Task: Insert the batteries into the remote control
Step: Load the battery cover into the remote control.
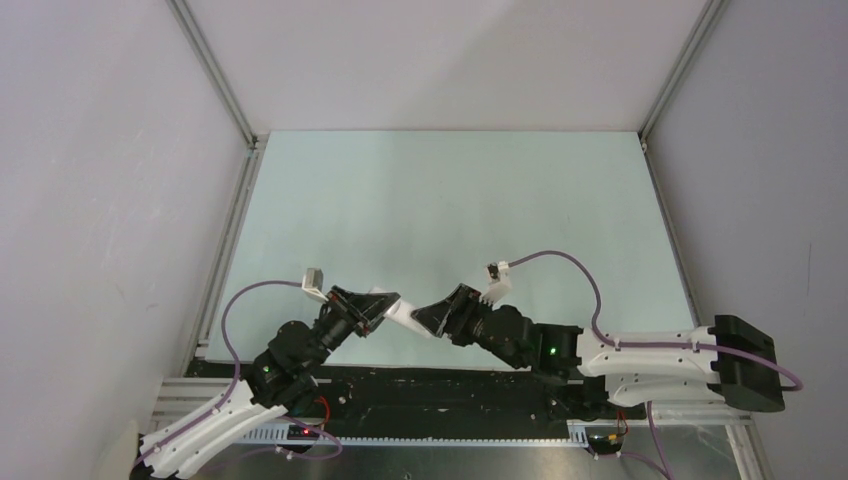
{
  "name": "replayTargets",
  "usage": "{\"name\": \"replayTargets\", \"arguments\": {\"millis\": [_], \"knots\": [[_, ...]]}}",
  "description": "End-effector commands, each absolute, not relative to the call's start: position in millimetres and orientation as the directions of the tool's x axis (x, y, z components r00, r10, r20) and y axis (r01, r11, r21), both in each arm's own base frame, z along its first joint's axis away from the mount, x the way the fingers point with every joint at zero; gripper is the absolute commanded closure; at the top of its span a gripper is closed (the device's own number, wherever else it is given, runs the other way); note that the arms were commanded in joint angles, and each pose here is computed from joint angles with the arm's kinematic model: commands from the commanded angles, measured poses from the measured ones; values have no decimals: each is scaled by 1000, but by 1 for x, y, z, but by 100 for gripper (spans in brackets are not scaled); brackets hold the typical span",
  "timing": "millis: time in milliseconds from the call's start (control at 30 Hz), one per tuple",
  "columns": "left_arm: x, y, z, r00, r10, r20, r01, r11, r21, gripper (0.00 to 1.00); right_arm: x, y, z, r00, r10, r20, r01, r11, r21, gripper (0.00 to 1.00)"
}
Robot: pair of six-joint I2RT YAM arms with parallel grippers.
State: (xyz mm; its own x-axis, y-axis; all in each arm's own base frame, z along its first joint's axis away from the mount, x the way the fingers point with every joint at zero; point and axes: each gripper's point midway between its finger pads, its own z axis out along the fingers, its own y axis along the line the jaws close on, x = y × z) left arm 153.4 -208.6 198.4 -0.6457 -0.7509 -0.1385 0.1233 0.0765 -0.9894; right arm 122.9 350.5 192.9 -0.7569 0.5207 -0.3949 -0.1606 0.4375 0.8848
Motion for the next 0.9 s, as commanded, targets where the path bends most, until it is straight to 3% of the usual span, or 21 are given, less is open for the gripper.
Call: {"name": "replayTargets", "arguments": {"millis": [0, 133, 400, 633, 867], "knots": [[150, -209, 211, -654, -747, -118, 147, 28, -989, 100, 126, 342, 209, -734, 529, -427, -204, 427, 881, 26], [150, -209, 212, -653, -749, -116, 149, 23, -989, 100, 129, 336, 222, -718, 535, -445, -237, 414, 879, 21], [153, -204, 215, -631, -769, -102, 157, 2, -988, 100, 127, 339, 218, -758, 540, -366, -213, 325, 921, 27], [157, -195, 216, -592, -801, -83, 170, -23, -985, 100, 123, 347, 221, -782, 510, -359, -242, 282, 928, 26], [158, -196, 216, -594, -801, -75, 165, -29, -986, 100, 121, 354, 234, -793, 493, -358, -283, 222, 933, 35]]}}
